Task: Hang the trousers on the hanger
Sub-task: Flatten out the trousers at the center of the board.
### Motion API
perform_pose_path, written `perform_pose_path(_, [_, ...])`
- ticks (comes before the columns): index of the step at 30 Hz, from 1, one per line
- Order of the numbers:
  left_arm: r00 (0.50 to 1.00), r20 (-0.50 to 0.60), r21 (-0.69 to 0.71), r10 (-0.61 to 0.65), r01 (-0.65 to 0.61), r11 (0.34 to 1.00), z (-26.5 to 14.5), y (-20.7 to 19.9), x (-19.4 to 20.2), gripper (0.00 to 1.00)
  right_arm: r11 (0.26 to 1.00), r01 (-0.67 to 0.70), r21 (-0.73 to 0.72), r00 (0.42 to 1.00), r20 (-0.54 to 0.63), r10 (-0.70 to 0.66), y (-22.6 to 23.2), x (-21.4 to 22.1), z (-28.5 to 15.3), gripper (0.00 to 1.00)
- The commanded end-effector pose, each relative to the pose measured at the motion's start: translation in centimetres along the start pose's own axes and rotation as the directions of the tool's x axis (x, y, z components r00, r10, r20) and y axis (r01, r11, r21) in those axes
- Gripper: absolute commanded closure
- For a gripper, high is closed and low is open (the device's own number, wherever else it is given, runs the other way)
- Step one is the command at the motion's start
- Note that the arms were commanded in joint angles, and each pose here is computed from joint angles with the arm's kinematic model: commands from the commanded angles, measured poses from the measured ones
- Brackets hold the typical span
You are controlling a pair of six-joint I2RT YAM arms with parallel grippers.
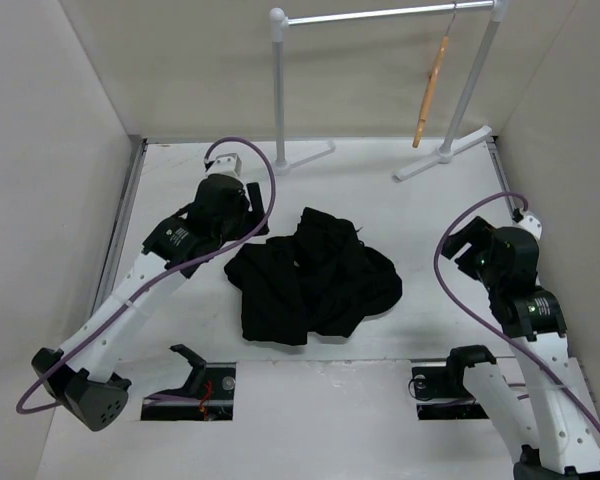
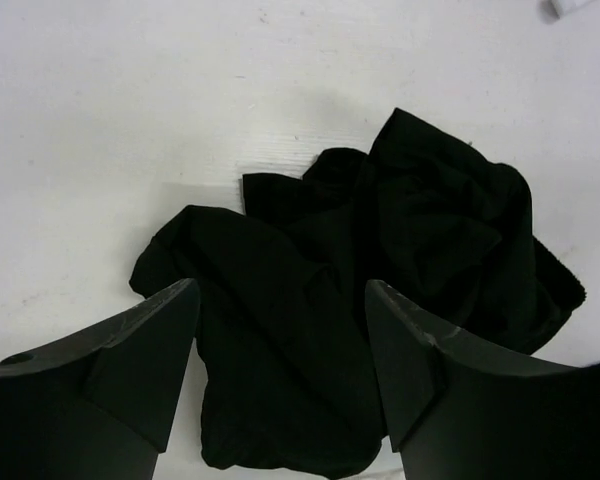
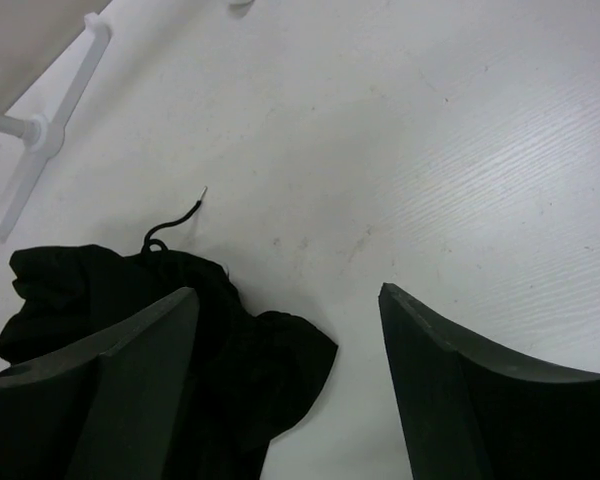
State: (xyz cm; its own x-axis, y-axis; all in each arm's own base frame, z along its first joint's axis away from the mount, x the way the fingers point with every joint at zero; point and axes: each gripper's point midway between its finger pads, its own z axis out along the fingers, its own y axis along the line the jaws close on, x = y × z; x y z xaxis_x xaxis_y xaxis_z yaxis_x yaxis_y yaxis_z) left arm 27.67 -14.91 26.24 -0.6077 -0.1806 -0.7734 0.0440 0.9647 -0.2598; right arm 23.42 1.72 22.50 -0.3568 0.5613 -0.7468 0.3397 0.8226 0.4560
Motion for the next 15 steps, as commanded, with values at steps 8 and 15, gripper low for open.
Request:
perform_pose_path(8, [0.992, -0.08, 0.106, 0.094, -0.085, 0.991, 0.9, -2.7, 3.6, 0.62, 1.0, -0.004, -0.027, 1.0, -0.027, 0.004, 0.4, 0.5, -0.2, 0.8])
perform_pose_path(15, [0.931, -0.273, 0.139, 0.243, -0.212, 0.967, 1.3, -3.1, 10.5, 0.64, 0.993, 0.054, -0.106, 0.975, -0.211, -0.076, 3.0, 4.9, 0.7, 0.82])
